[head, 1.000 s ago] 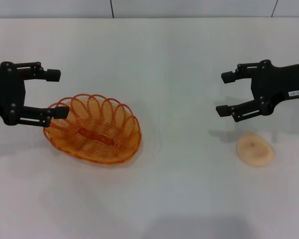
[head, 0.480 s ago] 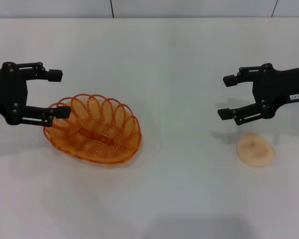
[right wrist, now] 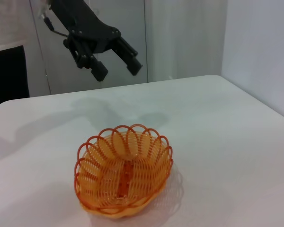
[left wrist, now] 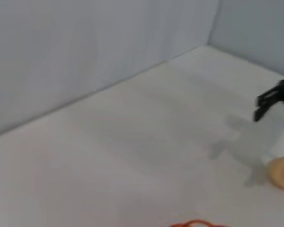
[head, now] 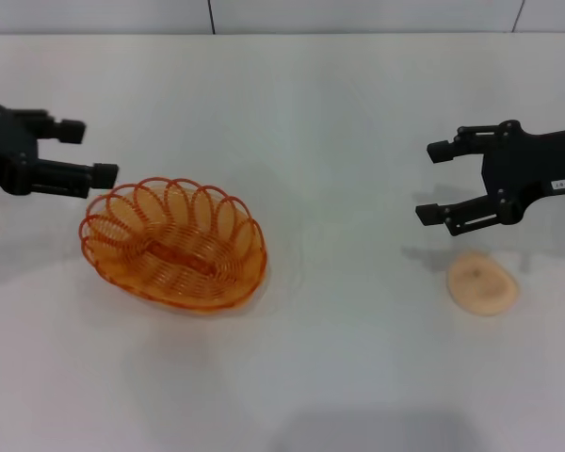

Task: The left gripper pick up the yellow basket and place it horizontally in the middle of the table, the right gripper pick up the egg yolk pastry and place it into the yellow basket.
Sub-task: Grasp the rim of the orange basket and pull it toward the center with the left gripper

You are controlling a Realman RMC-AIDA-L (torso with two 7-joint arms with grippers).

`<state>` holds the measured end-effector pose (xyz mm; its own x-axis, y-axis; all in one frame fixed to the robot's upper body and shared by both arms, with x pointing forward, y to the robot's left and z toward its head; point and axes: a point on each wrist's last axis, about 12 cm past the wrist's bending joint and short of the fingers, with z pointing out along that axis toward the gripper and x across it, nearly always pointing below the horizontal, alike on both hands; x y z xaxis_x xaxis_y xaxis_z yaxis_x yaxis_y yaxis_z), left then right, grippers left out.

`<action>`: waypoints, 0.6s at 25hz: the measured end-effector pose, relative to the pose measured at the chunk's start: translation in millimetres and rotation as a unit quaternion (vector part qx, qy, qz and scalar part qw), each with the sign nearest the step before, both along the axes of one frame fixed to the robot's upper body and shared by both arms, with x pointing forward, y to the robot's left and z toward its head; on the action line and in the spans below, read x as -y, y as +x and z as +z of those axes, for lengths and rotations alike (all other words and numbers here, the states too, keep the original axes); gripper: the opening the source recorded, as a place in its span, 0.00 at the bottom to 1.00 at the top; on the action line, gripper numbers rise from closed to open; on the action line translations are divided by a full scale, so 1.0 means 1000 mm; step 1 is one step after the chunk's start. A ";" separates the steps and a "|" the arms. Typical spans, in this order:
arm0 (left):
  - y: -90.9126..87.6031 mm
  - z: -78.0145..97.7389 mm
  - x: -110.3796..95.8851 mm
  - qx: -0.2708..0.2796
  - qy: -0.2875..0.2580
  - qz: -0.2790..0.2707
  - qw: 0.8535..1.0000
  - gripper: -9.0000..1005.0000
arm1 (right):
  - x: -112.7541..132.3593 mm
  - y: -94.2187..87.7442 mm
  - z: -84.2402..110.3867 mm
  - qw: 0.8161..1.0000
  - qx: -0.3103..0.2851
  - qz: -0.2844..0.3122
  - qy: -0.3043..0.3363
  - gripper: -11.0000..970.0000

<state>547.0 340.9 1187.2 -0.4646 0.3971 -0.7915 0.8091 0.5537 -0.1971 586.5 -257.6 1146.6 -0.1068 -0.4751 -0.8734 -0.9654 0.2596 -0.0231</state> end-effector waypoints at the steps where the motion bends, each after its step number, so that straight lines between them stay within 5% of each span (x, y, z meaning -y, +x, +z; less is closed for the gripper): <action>1: 0.001 0.002 -0.001 -0.013 0.004 0.011 1.000 0.85 | 0.000 0.000 0.000 1.000 0.000 0.000 0.000 0.90; 6: 0.010 0.013 -0.007 -0.105 0.031 0.092 0.990 0.85 | -0.001 0.001 0.000 1.000 0.004 0.000 -0.003 0.90; 15: 0.025 0.001 0.004 -0.153 0.151 0.111 0.970 0.85 | -0.007 0.002 0.001 1.000 0.009 0.008 0.000 0.90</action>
<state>572.3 336.5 1188.2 -0.7596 0.4528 -0.4668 0.5931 0.7769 -0.2115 588.1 -250.3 1148.0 -0.0833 -0.4764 -0.8753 -0.9688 0.2446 -0.0409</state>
